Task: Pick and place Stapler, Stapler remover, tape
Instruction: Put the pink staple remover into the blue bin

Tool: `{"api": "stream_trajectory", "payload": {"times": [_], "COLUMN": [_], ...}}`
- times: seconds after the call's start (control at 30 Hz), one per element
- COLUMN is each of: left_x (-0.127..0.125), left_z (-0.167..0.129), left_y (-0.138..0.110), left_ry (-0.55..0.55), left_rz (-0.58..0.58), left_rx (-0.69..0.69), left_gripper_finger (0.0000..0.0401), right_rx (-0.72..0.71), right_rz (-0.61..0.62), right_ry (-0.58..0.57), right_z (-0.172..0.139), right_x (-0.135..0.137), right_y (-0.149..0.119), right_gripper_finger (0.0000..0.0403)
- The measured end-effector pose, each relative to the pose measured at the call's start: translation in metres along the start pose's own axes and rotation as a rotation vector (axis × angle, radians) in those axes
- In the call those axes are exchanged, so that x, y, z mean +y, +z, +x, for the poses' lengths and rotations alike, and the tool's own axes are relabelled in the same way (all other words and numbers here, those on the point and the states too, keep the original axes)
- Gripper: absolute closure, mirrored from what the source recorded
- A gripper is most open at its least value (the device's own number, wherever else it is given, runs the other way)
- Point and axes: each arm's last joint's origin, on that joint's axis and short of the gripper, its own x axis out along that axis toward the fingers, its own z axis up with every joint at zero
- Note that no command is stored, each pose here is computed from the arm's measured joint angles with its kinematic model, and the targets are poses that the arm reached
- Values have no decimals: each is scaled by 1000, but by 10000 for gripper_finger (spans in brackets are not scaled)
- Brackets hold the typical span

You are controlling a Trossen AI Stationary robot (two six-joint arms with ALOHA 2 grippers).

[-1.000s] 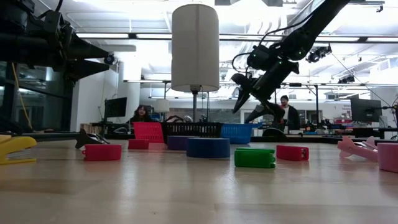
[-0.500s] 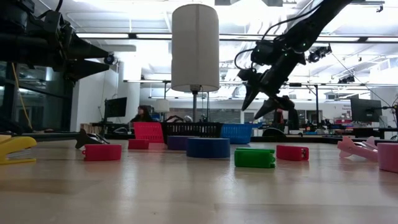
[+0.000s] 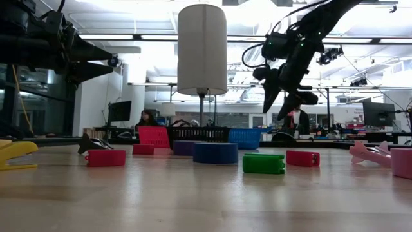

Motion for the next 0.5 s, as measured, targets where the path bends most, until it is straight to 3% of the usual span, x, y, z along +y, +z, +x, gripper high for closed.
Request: {"api": "stream_trajectory", "payload": {"times": [0.5], "left_x": [0], "left_z": [0], "left_y": [0], "left_ry": [0], "left_rz": [0], "left_rx": [0], "left_gripper_finger": [176], "right_rx": [112], "right_rz": [13], "right_ry": [-73], "right_z": [0], "right_x": [16], "right_y": [-33], "right_gripper_finger": [178]}}
